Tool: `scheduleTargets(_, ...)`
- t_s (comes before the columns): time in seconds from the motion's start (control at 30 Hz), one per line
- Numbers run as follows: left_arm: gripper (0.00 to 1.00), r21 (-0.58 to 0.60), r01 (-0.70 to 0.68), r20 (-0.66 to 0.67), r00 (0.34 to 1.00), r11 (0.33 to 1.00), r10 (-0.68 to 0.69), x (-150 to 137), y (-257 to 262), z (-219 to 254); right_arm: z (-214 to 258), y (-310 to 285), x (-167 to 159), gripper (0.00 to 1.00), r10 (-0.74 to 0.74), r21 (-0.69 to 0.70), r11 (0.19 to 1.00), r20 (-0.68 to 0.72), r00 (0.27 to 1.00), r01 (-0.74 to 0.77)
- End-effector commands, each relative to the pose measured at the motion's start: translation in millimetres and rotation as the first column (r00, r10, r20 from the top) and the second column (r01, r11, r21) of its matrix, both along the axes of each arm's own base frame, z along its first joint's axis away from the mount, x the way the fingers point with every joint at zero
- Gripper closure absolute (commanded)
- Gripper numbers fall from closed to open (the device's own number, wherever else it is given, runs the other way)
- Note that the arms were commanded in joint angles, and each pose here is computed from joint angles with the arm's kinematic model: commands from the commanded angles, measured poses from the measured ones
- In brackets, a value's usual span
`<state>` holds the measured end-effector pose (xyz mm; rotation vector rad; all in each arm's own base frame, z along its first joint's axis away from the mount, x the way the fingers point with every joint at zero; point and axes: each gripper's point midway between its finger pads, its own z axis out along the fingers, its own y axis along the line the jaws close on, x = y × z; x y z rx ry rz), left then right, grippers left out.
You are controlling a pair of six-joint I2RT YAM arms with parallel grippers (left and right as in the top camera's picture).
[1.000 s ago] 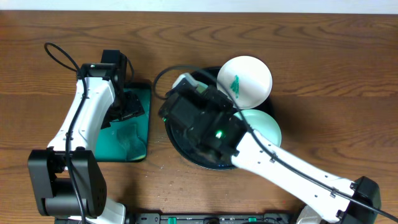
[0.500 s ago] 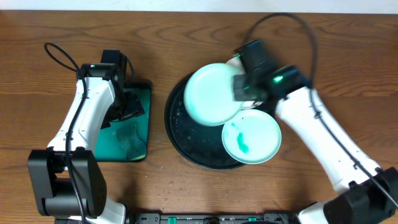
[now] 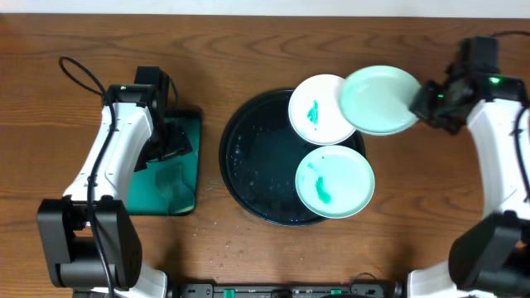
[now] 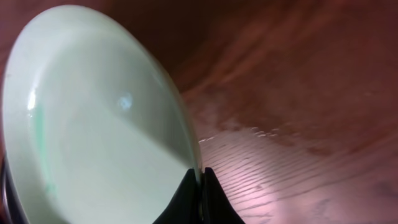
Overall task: Clean dirty plates on tray and stack at the side
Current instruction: 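Carry the green plate right and set it on the table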
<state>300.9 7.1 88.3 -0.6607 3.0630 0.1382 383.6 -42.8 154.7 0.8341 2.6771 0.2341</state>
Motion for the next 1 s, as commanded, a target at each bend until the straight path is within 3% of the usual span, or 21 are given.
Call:
scheduleTargets(0.0,0.18,0.005,0.004,-0.024,1.000,1.000,-0.003,-3.4,1.9,-4.6,-29.5,-41.6,-5.7,0.99,-0.100,0.062,0.993,-0.074,0.992,0.105)
scheduleTargets(0.37,0.18,0.005,0.004,-0.038,0.999,1.000,-0.003,-6.7,2.0,-4.5,-127.2,-122.9,-23.3,0.99,-0.301,0.137,0.930,-0.255,0.919,0.342)
scheduleTargets(0.6,0.18,0.005,0.003,-0.037,0.999,1.000,-0.003,-6.6,2.0,-4.4,-134.3,-122.9,-15.5,0.97,-0.231,0.308,0.909,-0.191,0.954,0.281)
scheduleTargets(0.73,0.18,0.005,0.003,-0.037,0.999,1.000,-0.003,-6.6,2.0,-4.4,-112.5,-119.2,-5.9,0.78,-0.203,0.322,0.918,-0.121,0.972,0.232)
scheduleTargets(0.83,0.18,0.005,0.004,-0.038,0.999,1.000,-0.003,-6.7,1.8,-4.4,-86.2,-114.0,0.6,0.53,-0.155,0.293,0.942,-0.044,0.987,0.161)
scheduleTargets(0.87,0.18,0.005,0.004,-0.038,0.999,1.000,-0.003,-6.7,2.0,-4.4,-74.4,-111.3,3.0,0.37,-0.135,0.277,0.952,-0.013,0.991,0.133)
scheduleTargets(0.97,0.18,0.005,0.004,-0.038,0.999,1.000,-0.003,-6.7,2.0,-4.4,-35.6,-94.5,8.3,0.34,-0.044,0.228,0.973,0.088,0.995,0.023)
